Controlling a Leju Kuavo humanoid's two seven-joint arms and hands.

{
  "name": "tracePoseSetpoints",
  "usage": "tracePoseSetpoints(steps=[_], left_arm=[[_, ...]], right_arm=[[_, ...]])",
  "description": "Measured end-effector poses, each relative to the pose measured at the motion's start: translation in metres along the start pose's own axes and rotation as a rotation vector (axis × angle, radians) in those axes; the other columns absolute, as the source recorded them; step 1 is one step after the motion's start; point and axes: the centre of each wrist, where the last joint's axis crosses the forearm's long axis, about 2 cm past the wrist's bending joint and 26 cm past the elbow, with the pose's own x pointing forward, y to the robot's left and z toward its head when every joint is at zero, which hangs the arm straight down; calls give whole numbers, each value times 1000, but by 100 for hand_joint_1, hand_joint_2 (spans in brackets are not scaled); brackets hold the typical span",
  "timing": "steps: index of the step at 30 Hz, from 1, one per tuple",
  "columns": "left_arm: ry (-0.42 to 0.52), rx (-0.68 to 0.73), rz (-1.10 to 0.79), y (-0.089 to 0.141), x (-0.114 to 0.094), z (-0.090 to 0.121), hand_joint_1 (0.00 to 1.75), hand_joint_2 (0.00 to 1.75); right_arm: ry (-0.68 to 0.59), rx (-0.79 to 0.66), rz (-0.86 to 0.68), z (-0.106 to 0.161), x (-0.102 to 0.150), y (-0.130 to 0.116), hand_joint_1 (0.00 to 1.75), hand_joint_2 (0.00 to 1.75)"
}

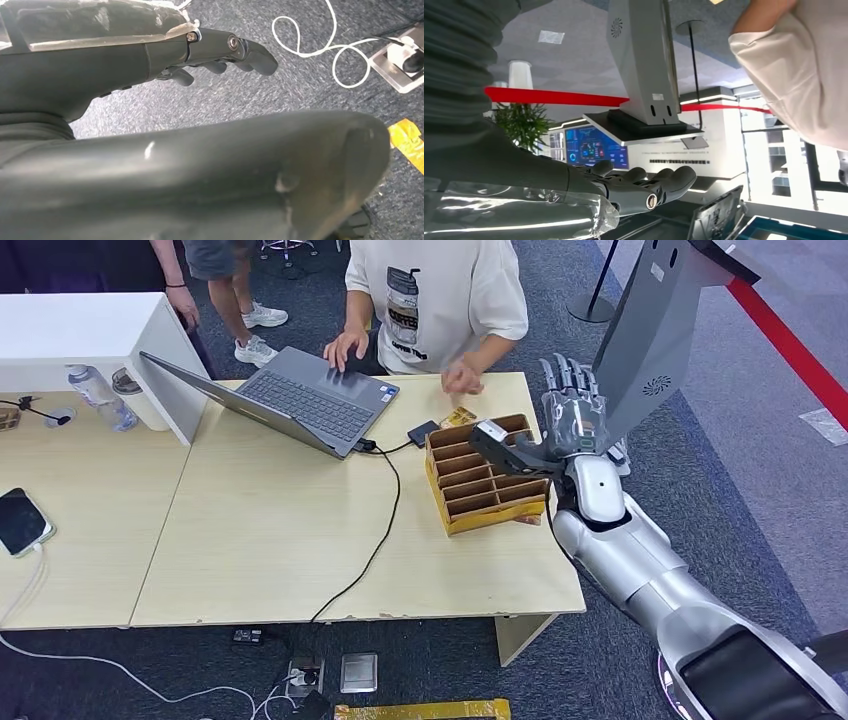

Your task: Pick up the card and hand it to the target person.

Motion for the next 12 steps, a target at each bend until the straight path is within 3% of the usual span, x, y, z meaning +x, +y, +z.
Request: tracePoseSetpoints(steps=[12], left_arm=[[11,18,12,-1,-4,0,0,0]], right_arm=[[-68,29,-19,7,15,-14,0,0]])
